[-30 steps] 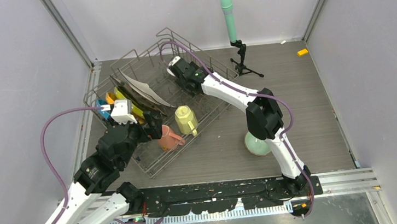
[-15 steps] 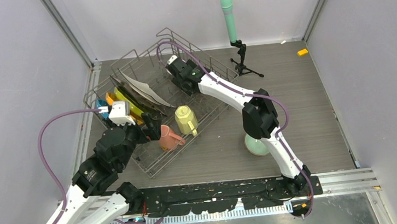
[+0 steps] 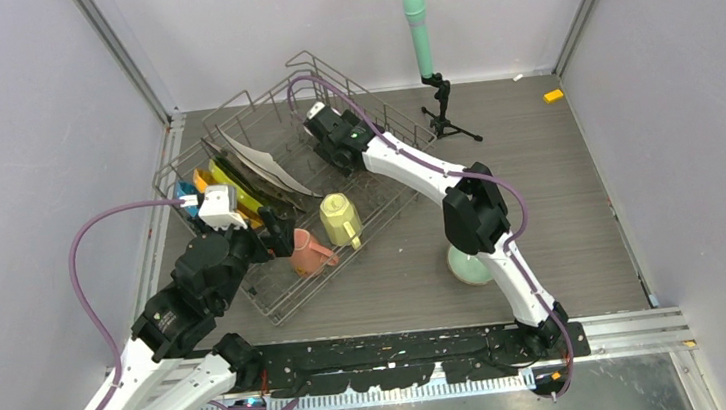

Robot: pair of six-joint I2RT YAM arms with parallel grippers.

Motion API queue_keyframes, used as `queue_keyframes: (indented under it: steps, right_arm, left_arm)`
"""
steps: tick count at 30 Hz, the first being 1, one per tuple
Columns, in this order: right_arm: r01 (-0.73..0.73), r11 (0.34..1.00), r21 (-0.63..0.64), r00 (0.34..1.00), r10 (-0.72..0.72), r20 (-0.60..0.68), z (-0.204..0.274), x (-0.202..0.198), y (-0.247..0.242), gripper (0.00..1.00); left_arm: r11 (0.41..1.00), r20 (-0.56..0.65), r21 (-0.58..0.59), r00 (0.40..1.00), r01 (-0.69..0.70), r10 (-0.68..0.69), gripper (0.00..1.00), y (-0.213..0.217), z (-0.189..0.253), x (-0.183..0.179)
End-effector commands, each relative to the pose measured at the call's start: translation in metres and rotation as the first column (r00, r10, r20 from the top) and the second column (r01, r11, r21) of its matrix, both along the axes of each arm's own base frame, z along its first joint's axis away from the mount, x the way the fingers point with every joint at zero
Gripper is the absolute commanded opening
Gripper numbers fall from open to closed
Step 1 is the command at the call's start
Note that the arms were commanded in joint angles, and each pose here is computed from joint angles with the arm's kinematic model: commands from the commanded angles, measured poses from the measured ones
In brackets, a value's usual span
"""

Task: Load the mixed dishes into the dish rack
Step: Insert the bowl into the dish rack.

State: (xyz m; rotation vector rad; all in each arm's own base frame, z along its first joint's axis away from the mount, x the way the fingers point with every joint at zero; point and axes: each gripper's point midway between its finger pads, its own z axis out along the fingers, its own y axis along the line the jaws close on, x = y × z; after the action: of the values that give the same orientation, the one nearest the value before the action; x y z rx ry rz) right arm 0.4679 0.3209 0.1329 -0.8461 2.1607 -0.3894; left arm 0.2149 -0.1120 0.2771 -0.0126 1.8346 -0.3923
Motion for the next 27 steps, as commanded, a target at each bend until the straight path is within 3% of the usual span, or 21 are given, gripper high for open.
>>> queue_keyframes:
  steps: [1,21,27]
  right_arm:
    - [0.013,0.995,0.102,0.999,-0.018,0.045,0.035,-0.004,0.005,0.76]
    - [0.017,0.965,0.261,0.998,-0.033,0.057,0.065,-0.018,0.011,0.76]
    - [0.007,0.933,0.360,0.998,-0.030,0.058,0.072,-0.024,0.018,0.71]
  left_arm:
    - [1.000,0.017,-0.008,1.000,-0.002,0.002,1.00,-0.002,0.005,0.003]
    - [1.000,0.008,-0.008,1.000,0.016,-0.016,1.00,-0.005,0.004,0.002]
    - [1.000,0.006,-0.010,1.000,0.022,-0.022,1.00,-0.007,0.005,0.003]
